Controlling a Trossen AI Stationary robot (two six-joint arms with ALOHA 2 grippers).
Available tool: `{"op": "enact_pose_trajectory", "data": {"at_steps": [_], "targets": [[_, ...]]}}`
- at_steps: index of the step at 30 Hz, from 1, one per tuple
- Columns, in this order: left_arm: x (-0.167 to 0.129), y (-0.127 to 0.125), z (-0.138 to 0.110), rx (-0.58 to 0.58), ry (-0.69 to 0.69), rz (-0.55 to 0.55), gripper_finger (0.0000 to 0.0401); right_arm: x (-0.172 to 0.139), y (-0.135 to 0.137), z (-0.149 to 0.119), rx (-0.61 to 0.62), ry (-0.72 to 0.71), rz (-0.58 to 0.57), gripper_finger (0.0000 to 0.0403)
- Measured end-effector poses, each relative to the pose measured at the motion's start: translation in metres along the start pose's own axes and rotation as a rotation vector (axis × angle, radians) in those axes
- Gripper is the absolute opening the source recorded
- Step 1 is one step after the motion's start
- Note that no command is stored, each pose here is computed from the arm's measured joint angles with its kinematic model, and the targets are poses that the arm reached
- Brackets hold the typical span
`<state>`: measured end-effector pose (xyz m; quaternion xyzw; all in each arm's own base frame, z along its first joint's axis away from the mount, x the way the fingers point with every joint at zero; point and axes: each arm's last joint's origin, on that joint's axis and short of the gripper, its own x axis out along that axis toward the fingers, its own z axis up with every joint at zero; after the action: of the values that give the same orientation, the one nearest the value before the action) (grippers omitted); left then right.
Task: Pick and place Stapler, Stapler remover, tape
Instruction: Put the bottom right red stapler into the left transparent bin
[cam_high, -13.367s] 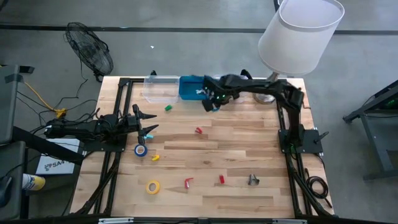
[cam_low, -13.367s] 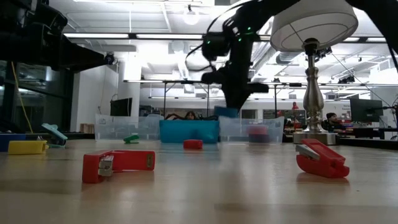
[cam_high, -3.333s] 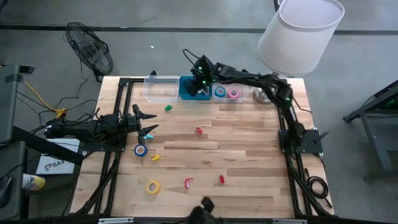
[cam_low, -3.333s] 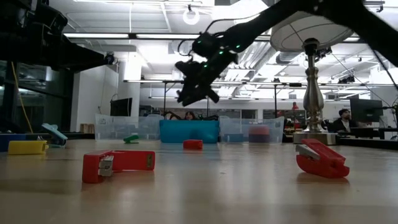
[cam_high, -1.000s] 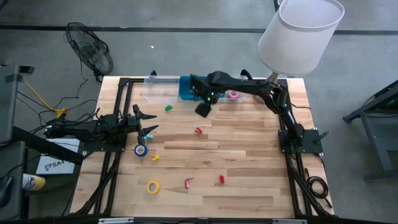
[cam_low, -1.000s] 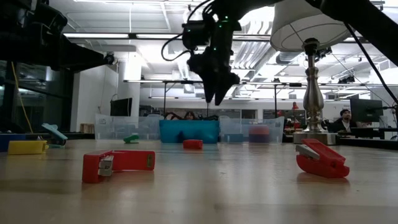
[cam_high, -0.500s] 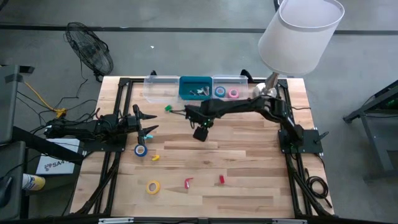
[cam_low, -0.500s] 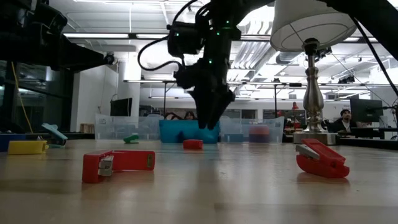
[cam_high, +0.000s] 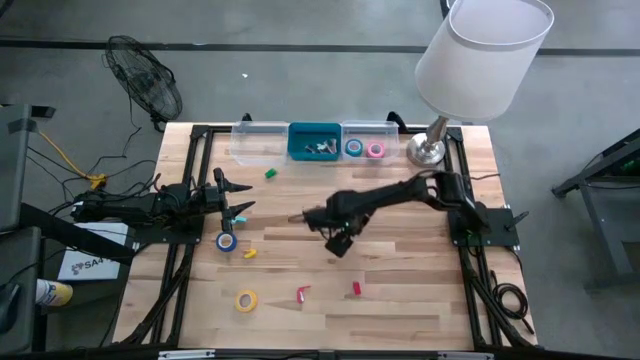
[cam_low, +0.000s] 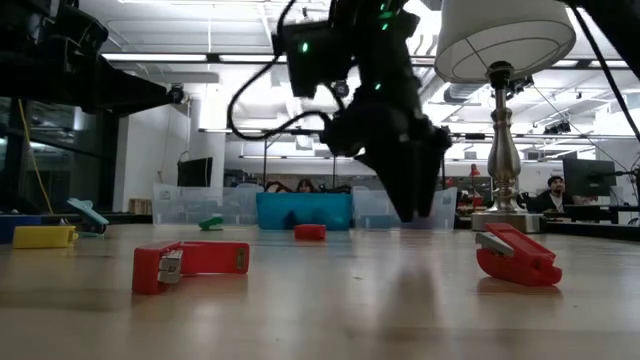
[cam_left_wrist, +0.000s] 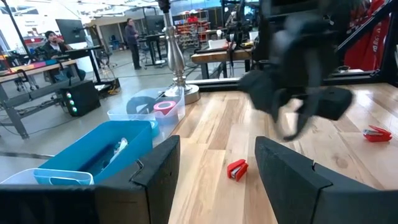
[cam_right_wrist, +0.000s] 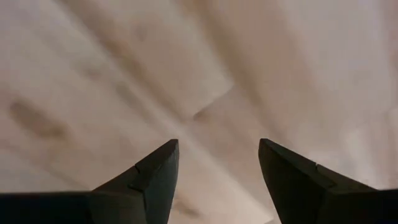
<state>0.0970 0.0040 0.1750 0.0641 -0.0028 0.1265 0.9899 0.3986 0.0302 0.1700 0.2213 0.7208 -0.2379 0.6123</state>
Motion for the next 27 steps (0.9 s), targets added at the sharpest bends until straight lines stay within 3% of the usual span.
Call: {"op": "enact_pose_trajectory", "data": {"at_steps": [15,27], "targets": [[0.0,0.0,0.0,0.0,0.0,0.0,0.0205,0.004,0.07,-0.072,0.226,0.035,0.079,0.0213],[0.0,0.0,0.0,0.0,0.0,0.001,0.0205,0.007,0.092,-0.103,0.346,-0.037,0.076,0.0211]]}}
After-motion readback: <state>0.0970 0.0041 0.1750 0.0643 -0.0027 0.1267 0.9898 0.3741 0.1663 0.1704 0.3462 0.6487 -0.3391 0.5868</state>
